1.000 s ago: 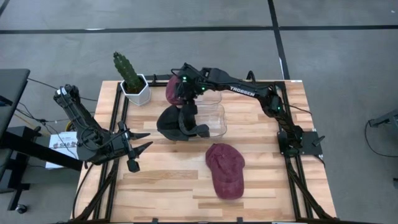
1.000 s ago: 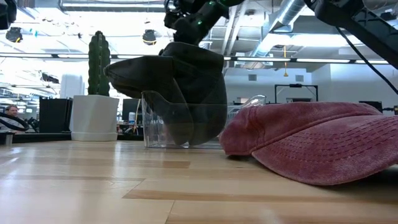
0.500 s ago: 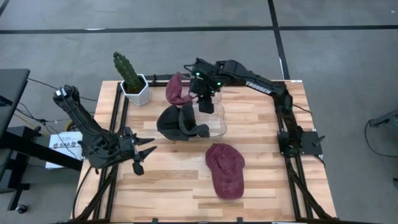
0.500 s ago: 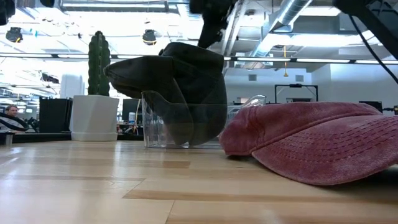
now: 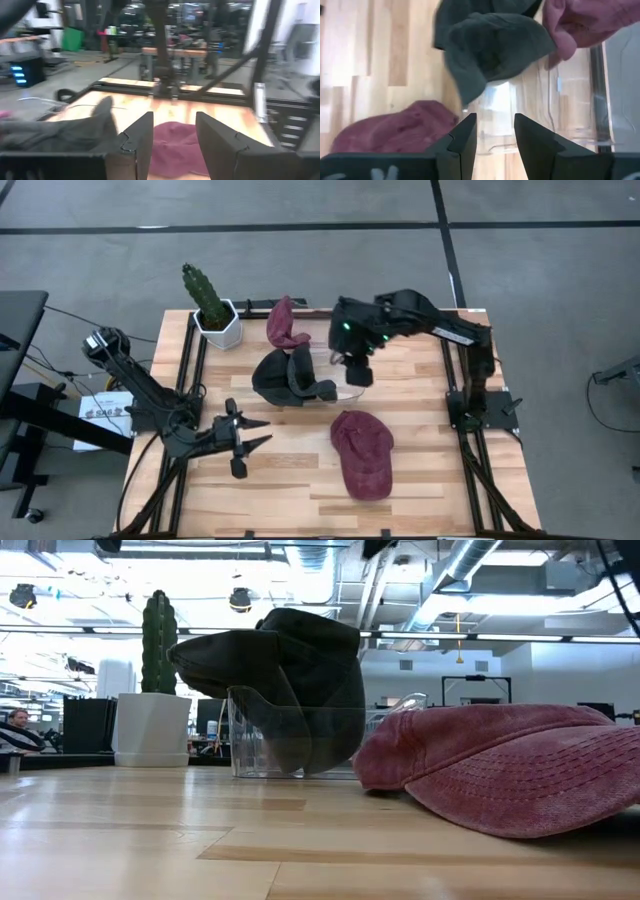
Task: Pick & Place hat
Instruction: Put the red cap into the top transparent bin
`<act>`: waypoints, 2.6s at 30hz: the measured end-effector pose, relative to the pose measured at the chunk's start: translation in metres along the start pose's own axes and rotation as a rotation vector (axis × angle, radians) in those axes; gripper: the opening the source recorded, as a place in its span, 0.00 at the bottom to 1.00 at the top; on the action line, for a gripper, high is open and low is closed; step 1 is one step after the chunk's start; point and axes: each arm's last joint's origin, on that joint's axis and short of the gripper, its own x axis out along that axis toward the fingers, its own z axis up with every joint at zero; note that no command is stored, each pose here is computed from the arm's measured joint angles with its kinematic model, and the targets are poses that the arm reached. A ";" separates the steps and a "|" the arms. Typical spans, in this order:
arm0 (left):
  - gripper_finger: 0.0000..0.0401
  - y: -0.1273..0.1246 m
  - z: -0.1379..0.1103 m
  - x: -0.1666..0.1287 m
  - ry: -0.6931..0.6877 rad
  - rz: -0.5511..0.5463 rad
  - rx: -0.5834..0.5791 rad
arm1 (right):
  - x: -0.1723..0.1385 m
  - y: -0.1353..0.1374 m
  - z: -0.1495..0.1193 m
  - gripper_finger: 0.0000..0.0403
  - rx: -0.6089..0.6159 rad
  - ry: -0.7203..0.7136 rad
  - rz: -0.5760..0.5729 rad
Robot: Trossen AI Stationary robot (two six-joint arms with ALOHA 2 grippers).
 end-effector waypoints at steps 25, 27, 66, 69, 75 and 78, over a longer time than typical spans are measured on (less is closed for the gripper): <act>0.36 -0.007 -0.009 0.031 -0.046 -0.227 -0.106 | 0.048 0.208 -0.220 0.30 0.248 -0.299 -0.189; 0.36 -0.007 -0.010 0.033 -0.050 -0.250 -0.109 | 0.069 0.223 -0.234 0.30 0.243 -0.366 -0.152; 0.36 -0.011 -0.002 0.034 -0.086 -0.392 -0.074 | 0.190 0.350 -0.250 0.29 0.153 -0.510 0.059; 0.36 -0.012 -0.002 0.033 -0.087 -0.409 -0.074 | 0.190 0.355 -0.245 0.29 0.121 -0.484 0.012; 0.36 -0.012 -0.002 0.034 -0.089 -0.406 -0.066 | 0.178 0.359 -0.232 0.29 0.061 -0.444 -0.096; 0.36 -0.012 -0.002 0.034 -0.089 -0.405 -0.065 | 0.173 0.359 -0.229 0.29 0.017 -0.412 -0.124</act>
